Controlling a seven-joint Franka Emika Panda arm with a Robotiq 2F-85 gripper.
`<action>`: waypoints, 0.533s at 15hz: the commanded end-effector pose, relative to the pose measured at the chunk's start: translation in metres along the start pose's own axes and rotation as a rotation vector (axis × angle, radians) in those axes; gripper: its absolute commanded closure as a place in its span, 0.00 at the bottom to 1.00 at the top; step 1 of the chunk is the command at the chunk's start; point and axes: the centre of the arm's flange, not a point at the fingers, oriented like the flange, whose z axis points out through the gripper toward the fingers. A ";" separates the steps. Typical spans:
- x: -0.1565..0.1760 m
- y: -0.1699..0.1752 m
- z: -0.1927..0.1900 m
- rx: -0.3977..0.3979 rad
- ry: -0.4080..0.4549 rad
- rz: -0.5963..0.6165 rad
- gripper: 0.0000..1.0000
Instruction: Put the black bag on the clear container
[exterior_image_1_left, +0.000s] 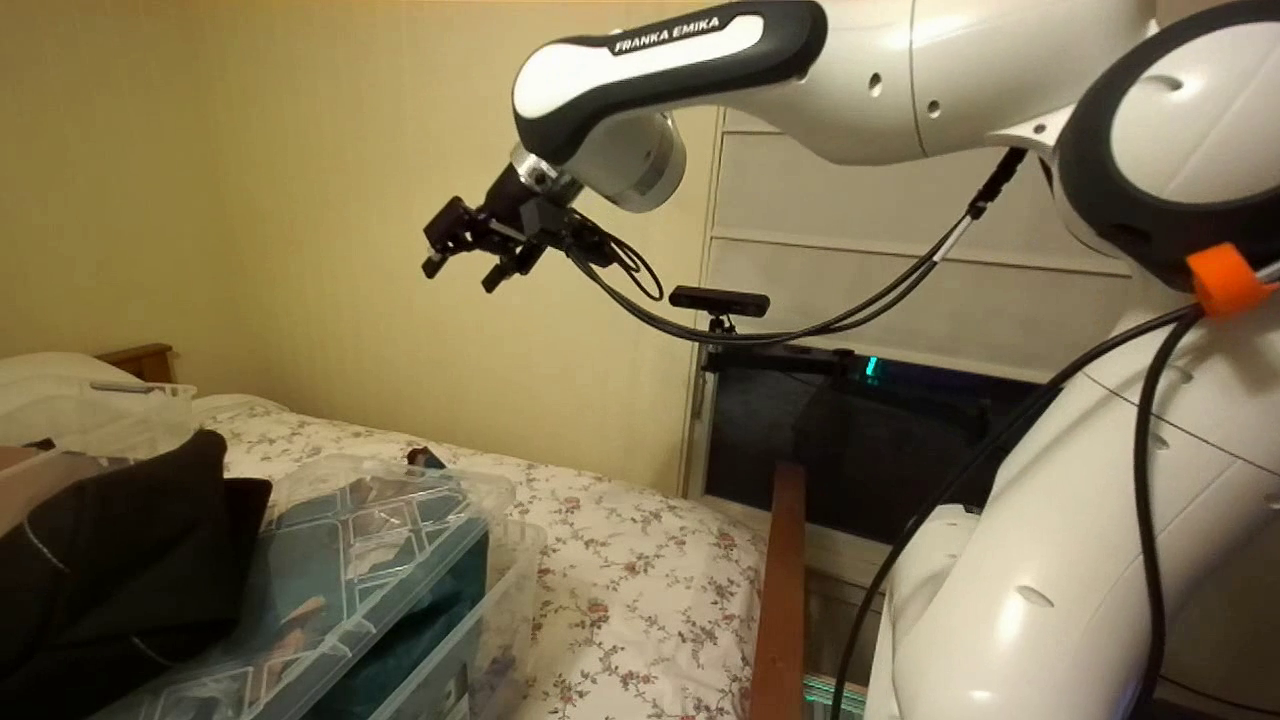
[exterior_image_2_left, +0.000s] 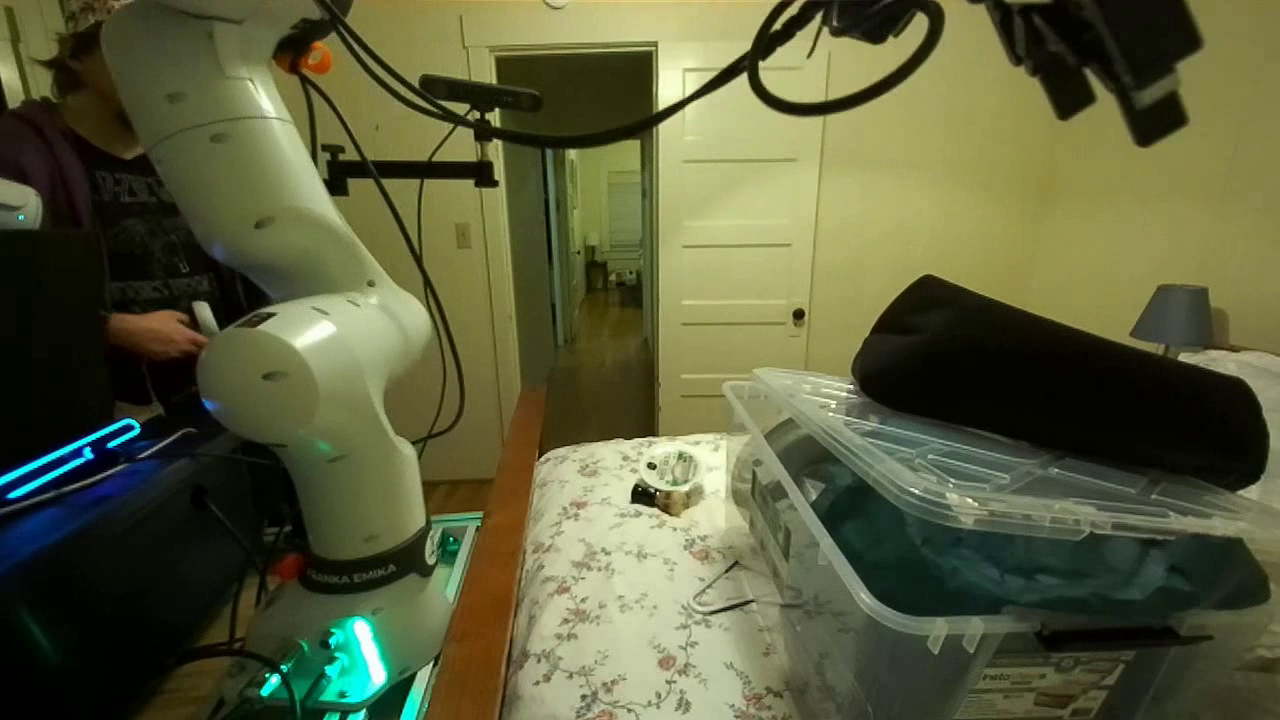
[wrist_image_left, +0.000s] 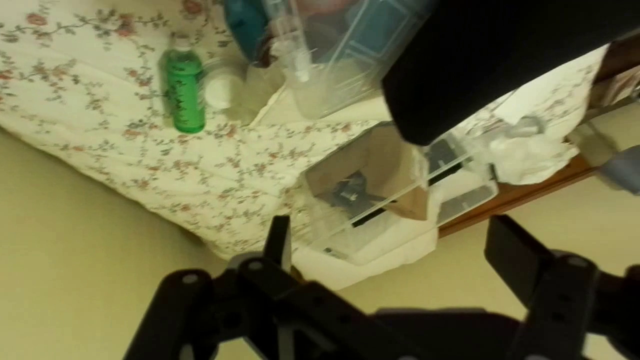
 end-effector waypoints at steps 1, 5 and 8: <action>-0.015 -0.060 -0.023 0.168 -0.071 -0.091 0.00; -0.026 -0.126 -0.034 0.302 -0.101 -0.273 0.00; -0.029 -0.132 -0.030 0.271 -0.088 -0.268 0.00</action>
